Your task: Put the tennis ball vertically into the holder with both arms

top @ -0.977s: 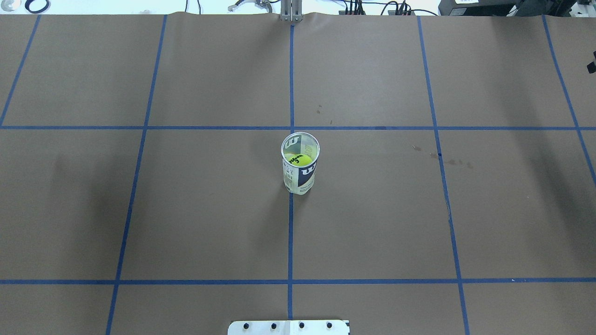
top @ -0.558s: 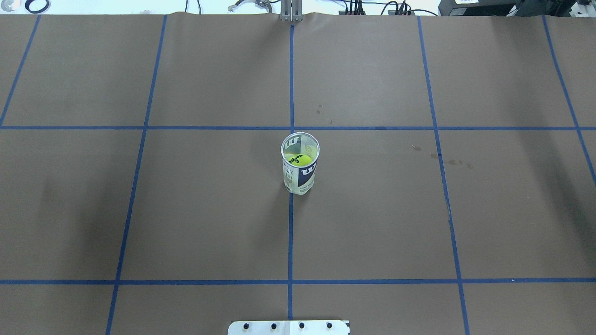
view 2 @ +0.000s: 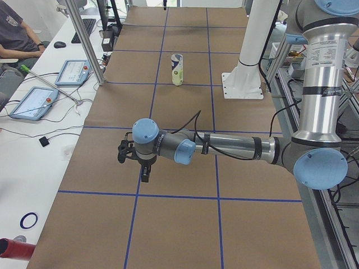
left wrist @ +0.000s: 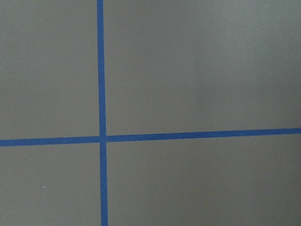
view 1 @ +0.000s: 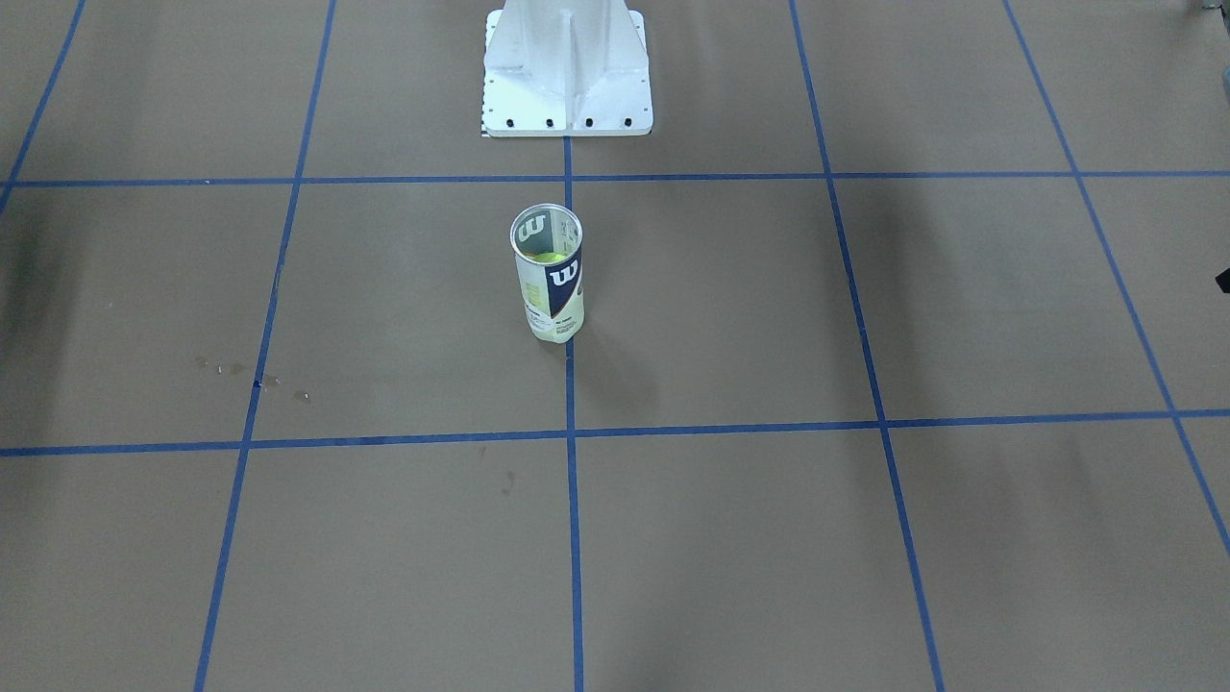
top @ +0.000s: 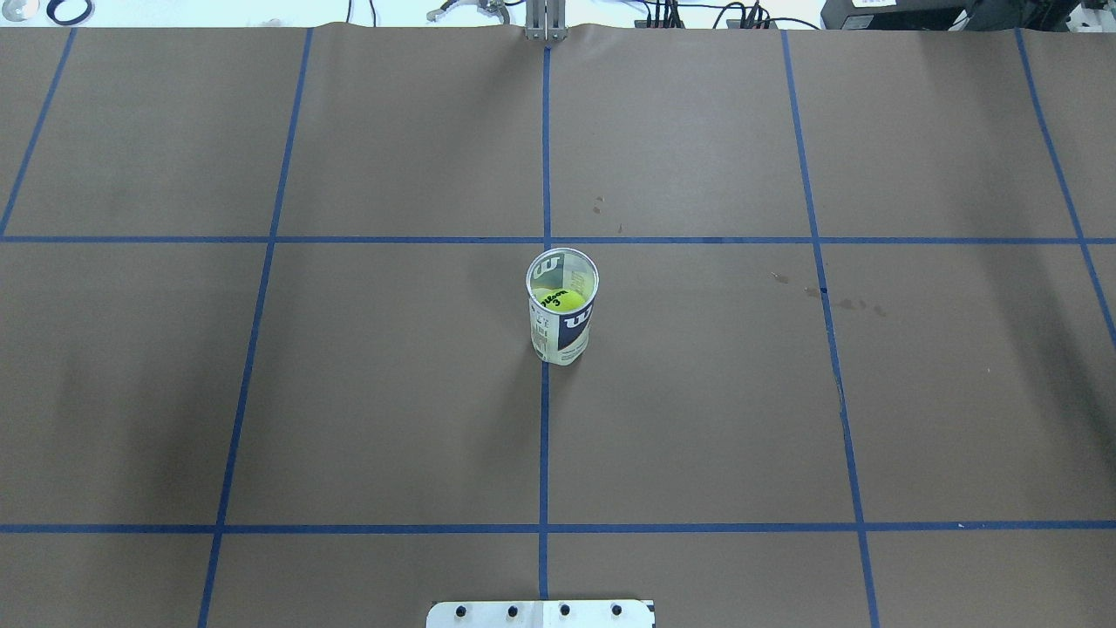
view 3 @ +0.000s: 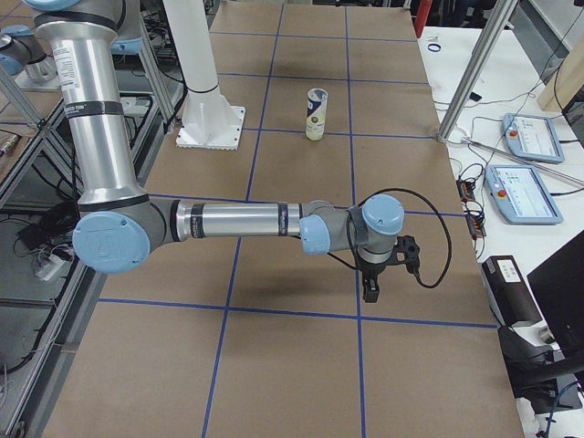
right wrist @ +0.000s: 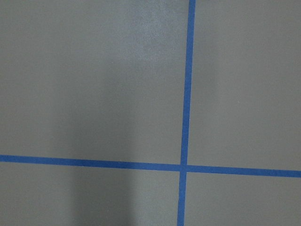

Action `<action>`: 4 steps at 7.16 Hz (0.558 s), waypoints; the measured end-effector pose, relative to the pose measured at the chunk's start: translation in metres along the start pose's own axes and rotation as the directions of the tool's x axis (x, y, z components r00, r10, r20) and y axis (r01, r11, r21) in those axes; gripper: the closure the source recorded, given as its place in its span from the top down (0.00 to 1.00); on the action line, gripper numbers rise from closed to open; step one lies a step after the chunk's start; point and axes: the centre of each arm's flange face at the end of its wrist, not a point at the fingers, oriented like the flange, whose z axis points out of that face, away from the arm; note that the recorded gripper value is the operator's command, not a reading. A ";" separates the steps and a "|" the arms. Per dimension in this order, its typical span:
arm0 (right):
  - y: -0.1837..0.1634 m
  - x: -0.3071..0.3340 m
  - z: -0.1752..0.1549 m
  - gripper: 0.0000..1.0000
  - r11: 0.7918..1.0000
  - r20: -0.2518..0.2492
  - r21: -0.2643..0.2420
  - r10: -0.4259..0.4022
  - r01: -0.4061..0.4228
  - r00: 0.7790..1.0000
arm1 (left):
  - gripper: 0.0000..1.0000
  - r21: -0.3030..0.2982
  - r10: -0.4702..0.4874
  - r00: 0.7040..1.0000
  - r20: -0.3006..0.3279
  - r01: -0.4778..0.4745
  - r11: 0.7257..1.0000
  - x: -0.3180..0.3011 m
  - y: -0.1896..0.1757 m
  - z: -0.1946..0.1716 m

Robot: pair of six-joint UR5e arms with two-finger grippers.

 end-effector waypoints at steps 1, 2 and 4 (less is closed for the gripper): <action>0.001 0.000 0.000 1.00 1.000 0.002 -0.001 -0.001 0.001 1.000 | 1.00 0.003 0.003 0.999 0.047 -0.003 1.000 0.001 0.010 -0.007; 0.002 0.000 0.001 1.00 1.000 0.002 -0.002 -0.001 0.001 1.000 | 1.00 -0.001 0.018 0.998 0.065 -0.018 1.000 0.000 0.021 -0.011; 0.004 0.001 0.002 1.00 1.000 0.002 -0.003 0.000 0.000 1.000 | 1.00 -0.022 0.027 0.999 0.030 -0.026 0.999 -0.002 0.046 -0.011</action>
